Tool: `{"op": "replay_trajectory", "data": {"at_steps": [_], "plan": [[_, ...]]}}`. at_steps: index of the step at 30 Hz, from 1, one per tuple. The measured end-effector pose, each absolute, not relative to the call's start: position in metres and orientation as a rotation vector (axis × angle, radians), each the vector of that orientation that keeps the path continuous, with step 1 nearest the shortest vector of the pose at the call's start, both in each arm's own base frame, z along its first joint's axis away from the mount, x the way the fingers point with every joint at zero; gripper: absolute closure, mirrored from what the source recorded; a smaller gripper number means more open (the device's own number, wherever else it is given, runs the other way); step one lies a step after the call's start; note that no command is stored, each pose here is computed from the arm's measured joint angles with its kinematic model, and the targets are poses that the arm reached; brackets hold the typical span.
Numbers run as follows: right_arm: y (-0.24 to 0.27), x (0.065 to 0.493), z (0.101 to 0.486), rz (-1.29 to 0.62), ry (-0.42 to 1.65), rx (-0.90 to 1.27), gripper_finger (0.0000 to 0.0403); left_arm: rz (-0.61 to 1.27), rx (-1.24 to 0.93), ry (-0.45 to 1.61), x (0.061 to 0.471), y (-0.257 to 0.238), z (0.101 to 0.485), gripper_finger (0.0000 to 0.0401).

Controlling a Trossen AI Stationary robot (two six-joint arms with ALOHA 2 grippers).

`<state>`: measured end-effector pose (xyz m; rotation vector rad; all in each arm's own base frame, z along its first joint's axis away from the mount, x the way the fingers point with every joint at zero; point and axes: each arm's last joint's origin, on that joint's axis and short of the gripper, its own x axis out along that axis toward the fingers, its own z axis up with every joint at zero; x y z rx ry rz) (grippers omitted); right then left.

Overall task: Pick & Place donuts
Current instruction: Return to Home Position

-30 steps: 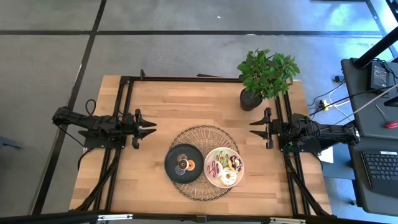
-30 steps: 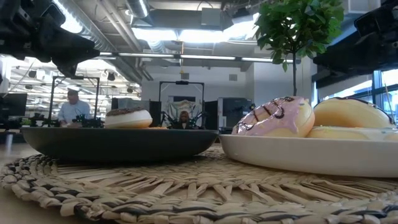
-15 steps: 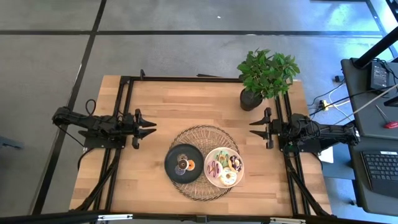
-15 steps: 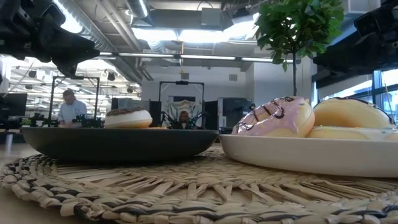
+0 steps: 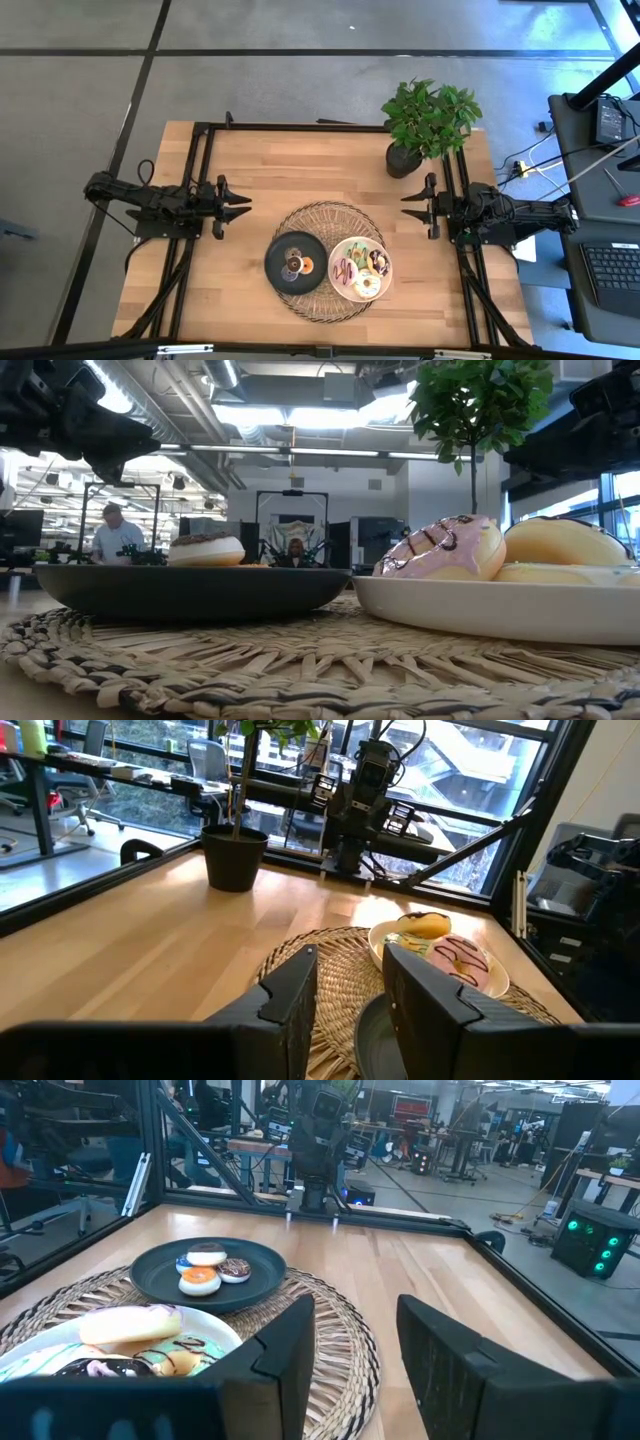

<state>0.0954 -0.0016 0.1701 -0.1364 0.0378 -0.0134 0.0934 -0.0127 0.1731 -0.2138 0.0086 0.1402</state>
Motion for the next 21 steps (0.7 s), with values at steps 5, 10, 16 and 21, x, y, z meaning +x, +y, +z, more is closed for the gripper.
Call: {"op": "replay_trajectory", "data": {"at_steps": [5,10,16,21], "plan": [[-0.0016,0.0954,0.1701,-0.013,0.038,-0.136,0.0257,0.141,-0.214,0.009,0.0934,-0.0127,0.1731,0.0287],[-0.0016,0.0954,0.1702,-0.013,0.037,-0.136,0.0257,0.140,-0.214,0.009,0.0934,-0.0127,0.1731,0.0286],[-0.0016,0.0954,0.1702,-0.013,0.037,-0.136,0.0257,0.140,-0.214,0.009,0.0934,-0.0127,0.1731,0.0289],[-0.0016,0.0954,0.1702,-0.013,0.037,-0.136,0.0257,0.140,-0.214,0.009,0.0934,-0.0128,0.1731,0.0285]]}}
